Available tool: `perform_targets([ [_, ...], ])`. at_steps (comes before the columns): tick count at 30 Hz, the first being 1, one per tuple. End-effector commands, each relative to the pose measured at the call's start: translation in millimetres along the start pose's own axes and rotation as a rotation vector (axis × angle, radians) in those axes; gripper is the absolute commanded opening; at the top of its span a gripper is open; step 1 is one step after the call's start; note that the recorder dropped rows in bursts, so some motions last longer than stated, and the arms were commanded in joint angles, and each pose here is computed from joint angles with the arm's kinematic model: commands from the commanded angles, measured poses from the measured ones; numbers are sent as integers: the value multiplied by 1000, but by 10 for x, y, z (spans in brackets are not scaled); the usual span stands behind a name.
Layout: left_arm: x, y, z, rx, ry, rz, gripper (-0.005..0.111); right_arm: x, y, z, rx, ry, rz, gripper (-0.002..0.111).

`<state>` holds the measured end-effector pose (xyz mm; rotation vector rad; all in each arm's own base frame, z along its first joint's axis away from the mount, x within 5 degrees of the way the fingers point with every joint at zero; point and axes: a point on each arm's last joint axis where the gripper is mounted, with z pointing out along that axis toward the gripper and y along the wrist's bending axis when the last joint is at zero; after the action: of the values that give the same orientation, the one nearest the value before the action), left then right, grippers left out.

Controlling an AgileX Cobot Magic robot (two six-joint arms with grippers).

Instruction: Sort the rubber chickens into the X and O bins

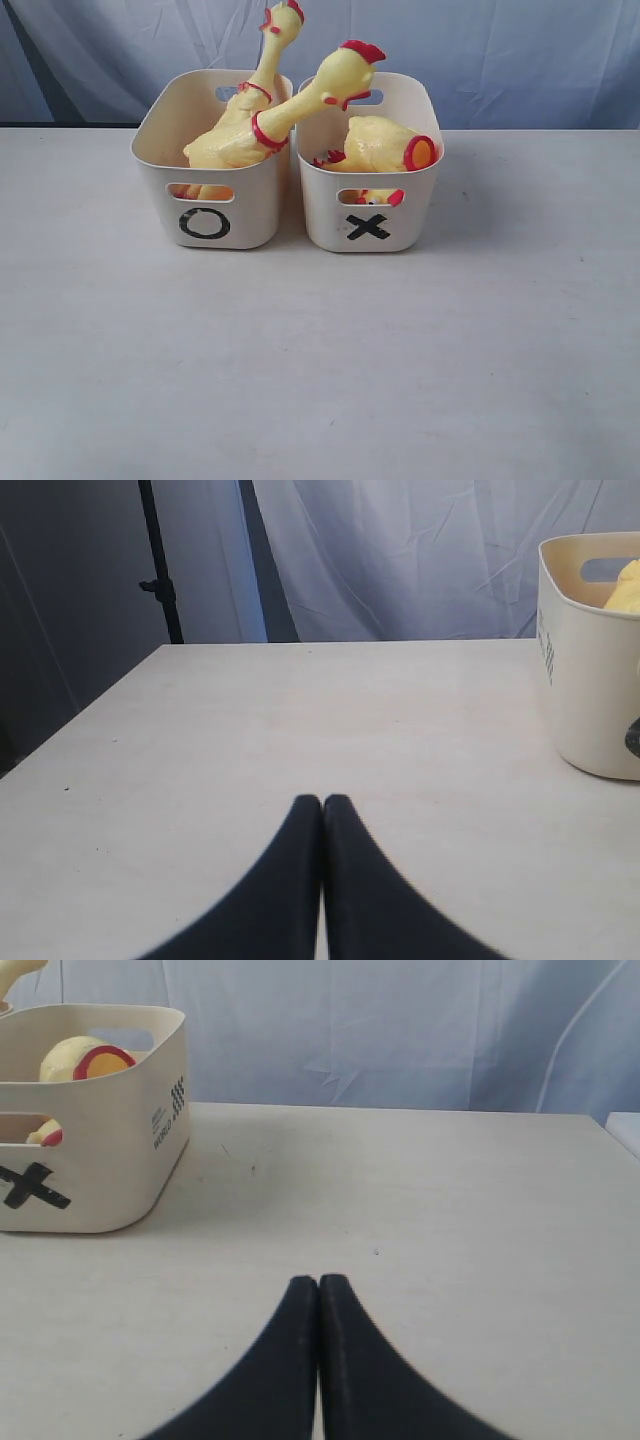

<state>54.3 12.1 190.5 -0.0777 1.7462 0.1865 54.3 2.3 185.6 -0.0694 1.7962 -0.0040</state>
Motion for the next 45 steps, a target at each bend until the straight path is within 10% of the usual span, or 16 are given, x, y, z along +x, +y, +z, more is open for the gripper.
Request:
perform_targets([
  [1,1,-1,-2,0,-9,-4,0,3,-3,0,5,-6,3,-1],
  [45,-12,-4,-3,3,-24,0,0,0,16,-1,-28,-10,1,-1],
])
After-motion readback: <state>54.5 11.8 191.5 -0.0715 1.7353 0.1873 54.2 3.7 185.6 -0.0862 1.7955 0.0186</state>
